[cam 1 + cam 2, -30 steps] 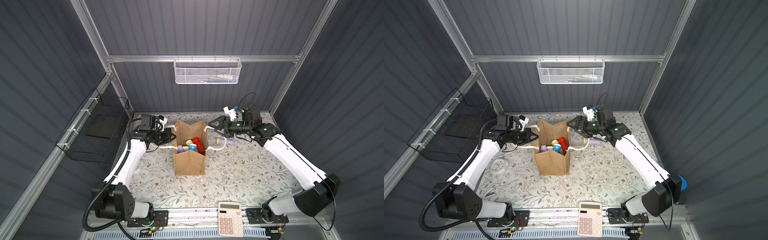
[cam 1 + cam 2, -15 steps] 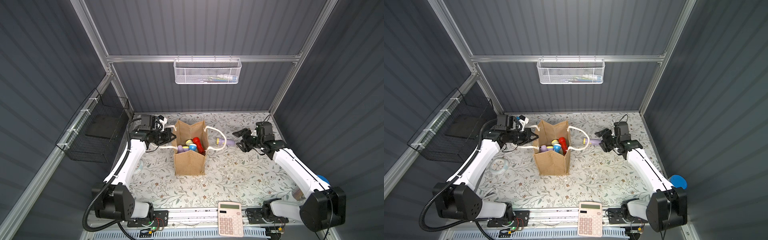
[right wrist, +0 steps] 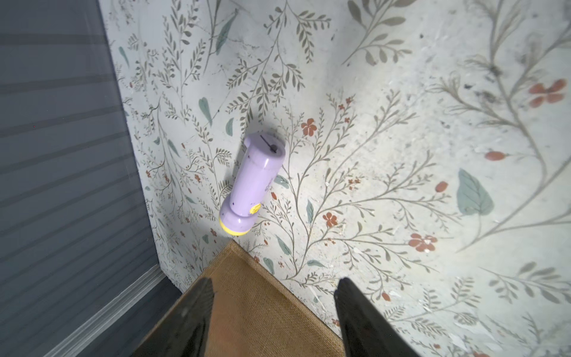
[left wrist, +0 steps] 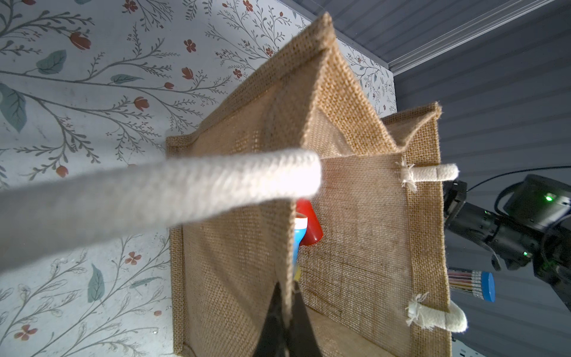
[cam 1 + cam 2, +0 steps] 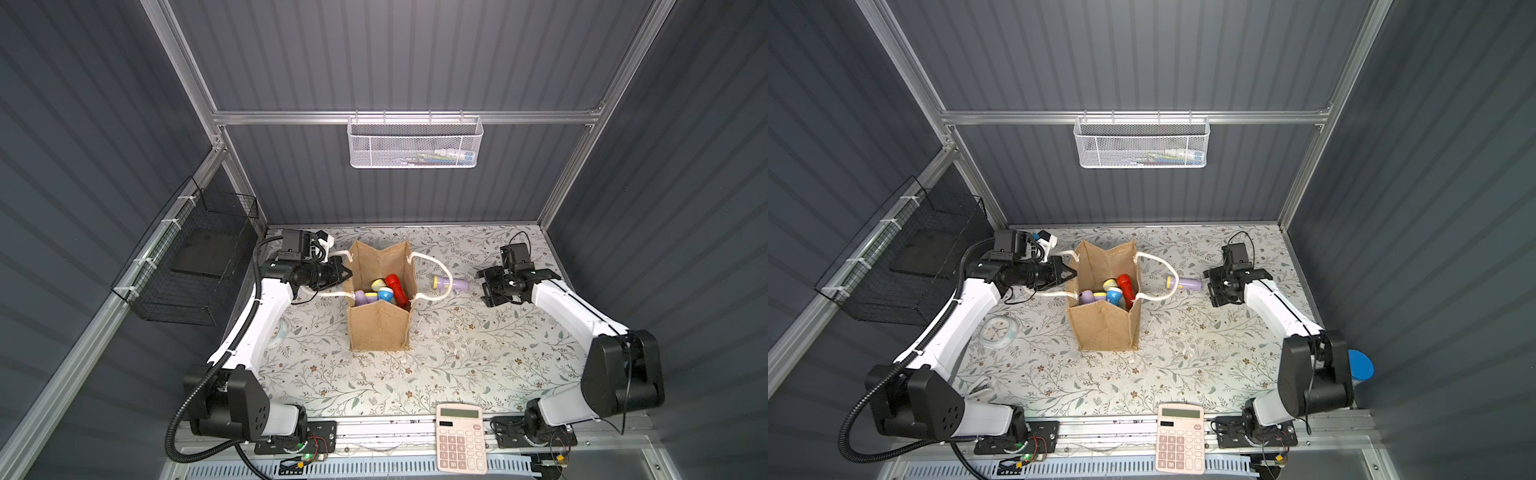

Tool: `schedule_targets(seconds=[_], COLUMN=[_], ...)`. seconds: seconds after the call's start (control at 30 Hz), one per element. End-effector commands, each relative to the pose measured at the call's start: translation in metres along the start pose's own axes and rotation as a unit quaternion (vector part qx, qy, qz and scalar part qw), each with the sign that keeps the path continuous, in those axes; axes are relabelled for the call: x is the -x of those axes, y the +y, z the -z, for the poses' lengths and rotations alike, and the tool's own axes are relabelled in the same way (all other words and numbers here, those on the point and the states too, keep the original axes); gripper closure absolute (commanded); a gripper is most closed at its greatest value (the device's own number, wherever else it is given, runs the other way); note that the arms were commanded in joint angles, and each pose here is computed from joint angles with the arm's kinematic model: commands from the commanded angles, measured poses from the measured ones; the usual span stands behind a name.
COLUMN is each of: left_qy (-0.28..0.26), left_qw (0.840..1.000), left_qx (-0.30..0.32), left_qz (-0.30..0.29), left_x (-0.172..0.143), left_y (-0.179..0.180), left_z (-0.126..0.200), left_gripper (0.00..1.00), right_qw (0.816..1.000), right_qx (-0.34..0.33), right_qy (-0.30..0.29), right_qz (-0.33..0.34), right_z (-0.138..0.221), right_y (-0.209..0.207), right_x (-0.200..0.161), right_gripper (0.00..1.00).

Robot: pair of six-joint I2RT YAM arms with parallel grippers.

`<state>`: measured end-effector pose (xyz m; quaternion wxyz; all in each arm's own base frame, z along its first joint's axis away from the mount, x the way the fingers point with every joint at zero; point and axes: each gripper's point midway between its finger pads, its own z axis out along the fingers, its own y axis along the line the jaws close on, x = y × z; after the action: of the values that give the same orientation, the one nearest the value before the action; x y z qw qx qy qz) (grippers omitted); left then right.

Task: Put the flashlights into the tote bags
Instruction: Pick up the flashlight from the center of the board.

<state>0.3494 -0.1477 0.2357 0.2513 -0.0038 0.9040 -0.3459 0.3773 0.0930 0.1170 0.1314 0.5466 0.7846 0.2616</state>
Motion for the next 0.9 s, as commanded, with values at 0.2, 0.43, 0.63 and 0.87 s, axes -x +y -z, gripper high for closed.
schedule_targets(seconds=[0.2, 0.43, 0.63, 0.87], left_qy=[-0.009, -0.006, -0.004, -0.003], left_qw=[1.0, 1.0, 1.0, 1.0], left_qx=[0.001, -0.006, -0.009, -0.015], left_qz=[-0.008, -0.008, -0.009, -0.007], left_x=[0.008, 0.007, 0.006, 0.004], left_y=[0.0, -0.002, -0.003, -0.004], left_z=[0.001, 0.0, 0.0, 0.0], left_gripper=[1.0, 1.0, 1.0, 1.0], right_qw=[0.999, 0.998, 0.997, 0.995], right_qx=[-0.015, -0.032, -0.053, -0.079], right_qy=[0.027, 0.031, 0.039, 0.028], right_qz=[-0.032, -0.046, -0.049, -0.053], right_z=[-0.042, -0.068, -0.086, -0.1], right_y=[0.023, 0.029, 0.028, 0.02], right_x=[-0.004, -0.005, -0.011, -0.011], right_gripper=[0.35, 0.35, 0.35, 0.37])
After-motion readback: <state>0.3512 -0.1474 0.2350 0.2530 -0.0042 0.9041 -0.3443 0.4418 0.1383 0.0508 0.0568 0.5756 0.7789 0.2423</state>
